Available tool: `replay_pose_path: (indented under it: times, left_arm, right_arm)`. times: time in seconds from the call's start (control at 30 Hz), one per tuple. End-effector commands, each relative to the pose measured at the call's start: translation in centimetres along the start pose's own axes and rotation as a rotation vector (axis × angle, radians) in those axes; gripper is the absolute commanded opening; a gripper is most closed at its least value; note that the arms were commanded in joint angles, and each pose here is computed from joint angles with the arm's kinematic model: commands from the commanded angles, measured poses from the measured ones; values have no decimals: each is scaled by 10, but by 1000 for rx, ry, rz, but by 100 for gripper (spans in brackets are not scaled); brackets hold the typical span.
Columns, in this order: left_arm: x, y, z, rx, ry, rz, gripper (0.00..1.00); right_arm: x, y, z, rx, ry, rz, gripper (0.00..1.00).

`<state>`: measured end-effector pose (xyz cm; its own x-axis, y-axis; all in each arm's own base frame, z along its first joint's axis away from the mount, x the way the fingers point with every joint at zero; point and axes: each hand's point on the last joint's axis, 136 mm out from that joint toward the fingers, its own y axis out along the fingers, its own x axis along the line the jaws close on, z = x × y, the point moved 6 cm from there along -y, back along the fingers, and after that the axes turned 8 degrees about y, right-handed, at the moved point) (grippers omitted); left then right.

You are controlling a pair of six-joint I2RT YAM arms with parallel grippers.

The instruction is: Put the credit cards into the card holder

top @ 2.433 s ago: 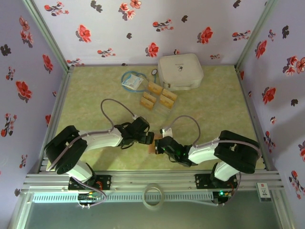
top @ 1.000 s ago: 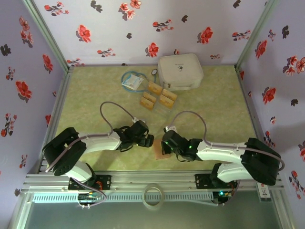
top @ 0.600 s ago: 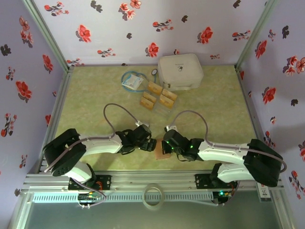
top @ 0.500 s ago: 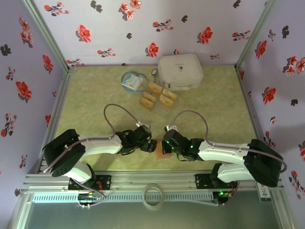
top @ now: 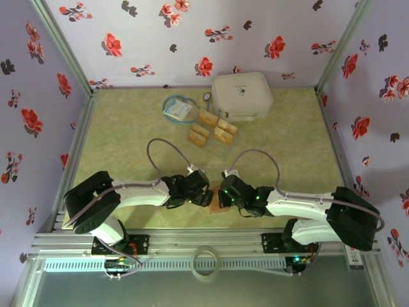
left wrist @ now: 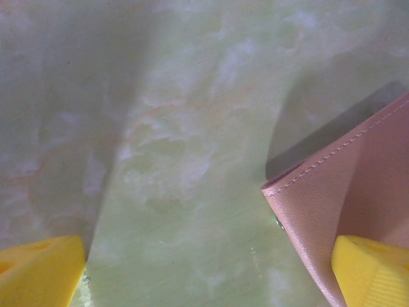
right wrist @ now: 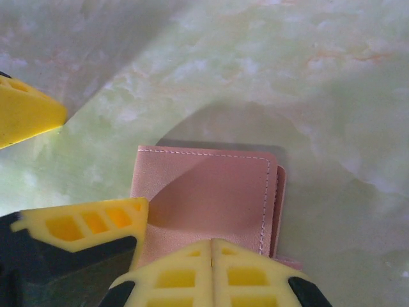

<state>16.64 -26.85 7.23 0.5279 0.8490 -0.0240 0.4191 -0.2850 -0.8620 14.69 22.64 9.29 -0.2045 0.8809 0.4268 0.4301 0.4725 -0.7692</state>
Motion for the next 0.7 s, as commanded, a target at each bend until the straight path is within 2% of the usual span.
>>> replay_pose_path:
  times: [0.0, 0.67]
  left_arm:
    - [6, 17, 26, 105, 14, -52, 100]
    - [6, 24, 34, 106, 2, -51, 100]
  right_arm:
    - [0, 0, 0, -2, -3, -20, 0]
    - [2, 12, 1, 22, -6, -21, 0]
